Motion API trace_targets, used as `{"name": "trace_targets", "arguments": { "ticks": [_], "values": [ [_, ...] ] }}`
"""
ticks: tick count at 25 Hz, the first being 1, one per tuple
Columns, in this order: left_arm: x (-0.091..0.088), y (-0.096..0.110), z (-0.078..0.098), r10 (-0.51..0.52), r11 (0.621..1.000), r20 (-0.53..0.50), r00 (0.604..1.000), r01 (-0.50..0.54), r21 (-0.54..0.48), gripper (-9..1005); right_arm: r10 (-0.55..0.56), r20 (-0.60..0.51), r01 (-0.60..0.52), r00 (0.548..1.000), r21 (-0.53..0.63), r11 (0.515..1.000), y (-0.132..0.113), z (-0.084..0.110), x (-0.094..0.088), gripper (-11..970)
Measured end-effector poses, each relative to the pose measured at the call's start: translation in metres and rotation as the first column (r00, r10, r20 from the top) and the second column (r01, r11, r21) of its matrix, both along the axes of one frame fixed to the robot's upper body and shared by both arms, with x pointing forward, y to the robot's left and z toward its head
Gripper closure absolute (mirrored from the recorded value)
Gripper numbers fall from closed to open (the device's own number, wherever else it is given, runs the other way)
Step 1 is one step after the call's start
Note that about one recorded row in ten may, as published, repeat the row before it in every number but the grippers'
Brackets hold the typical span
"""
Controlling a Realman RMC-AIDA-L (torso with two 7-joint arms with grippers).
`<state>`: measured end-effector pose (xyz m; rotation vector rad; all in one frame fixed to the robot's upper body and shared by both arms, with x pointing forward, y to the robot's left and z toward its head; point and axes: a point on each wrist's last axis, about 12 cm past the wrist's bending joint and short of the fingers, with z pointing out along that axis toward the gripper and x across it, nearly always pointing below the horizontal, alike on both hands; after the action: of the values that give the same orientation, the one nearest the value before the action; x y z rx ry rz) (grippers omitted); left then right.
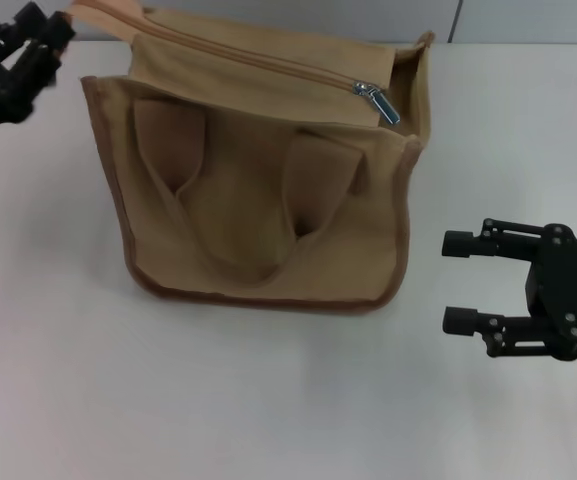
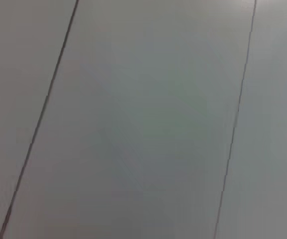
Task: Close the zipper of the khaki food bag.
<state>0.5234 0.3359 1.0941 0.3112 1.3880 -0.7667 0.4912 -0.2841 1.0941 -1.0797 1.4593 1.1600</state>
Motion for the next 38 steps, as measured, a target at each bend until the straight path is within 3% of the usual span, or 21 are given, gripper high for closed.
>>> {"name": "trace_targets", "arguments": {
  "ticks": [2,3,4,6,11,13,17,19,21,27,32,38],
  "values": [
    [0.0,0.007,0.007,-0.045,0.999,-0.05,0.998,0.045,0.002,783,-0.005,-0.002,0.005,1.0,-0.006,1.0,0.002,-0.001,0.002,182],
    [-0.001,0.017,0.016,-0.133,0.991,-0.147,0.98,0.135,0.008,733,-0.007,-0.008,0.007,1.0,-0.011,1.0,0.004,-0.002,0.004,182],
    [-0.001,0.017,0.016,-0.133,0.991,-0.147,0.98,0.135,0.008,683,-0.007,-0.008,0.007,1.0,-0.011,1.0,0.004,-0.002,0.004,182],
    [-0.009,0.024,0.027,-0.249,0.967,-0.229,0.941,0.256,-0.001,583,-0.007,-0.015,0.007,1.0,-0.017,1.0,0.007,-0.004,0.007,182],
    [-0.021,0.023,0.035,-0.377,0.925,-0.225,0.898,0.379,-0.035,413,0.007,-0.02,-0.008,1.0,-0.031,0.999,0.012,-0.005,0.011,182],
    [-0.029,0.013,0.036,-0.475,0.878,-0.199,0.857,0.477,-0.042,345,0.027,-0.024,-0.028,0.999,-0.039,0.999,0.016,-0.006,0.012,182],
    [-0.037,-0.014,0.019,-0.568,0.812,-0.19,0.801,0.583,0.03,181,0.06,-0.033,-0.061,0.998,-0.038,0.997,0.028,-0.009,0.013,182],
    [-0.038,-0.019,0.015,-0.581,0.8,-0.193,0.791,0.599,0.047,181,0.066,-0.035,-0.067,0.997,-0.039,0.997,0.03,-0.011,0.013,182],
    [-0.043,-0.036,-0.006,-0.603,0.766,-0.199,0.773,0.63,0.13,181,0.083,-0.042,-0.085,0.996,-0.052,0.995,0.04,-0.02,0.011,182],
    [-0.049,-0.047,-0.031,-0.594,0.729,-0.231,0.77,0.638,0.25,182,0.059,-0.044,-0.062,0.997,-0.07,0.996,0.049,-0.035,0.009,182],
    [-0.051,-0.051,-0.038,-0.606,0.697,-0.259,0.752,0.659,0.282,182,0.044,-0.044,-0.047,0.998,-0.079,0.996,0.054,-0.041,0.008,182],
    [-0.051,-0.052,-0.038,-0.609,0.692,-0.263,0.748,0.663,0.284,181,0.036,-0.037,-0.039,0.999,-0.08,0.996,0.06,-0.047,0.008,182]
  ]
}}
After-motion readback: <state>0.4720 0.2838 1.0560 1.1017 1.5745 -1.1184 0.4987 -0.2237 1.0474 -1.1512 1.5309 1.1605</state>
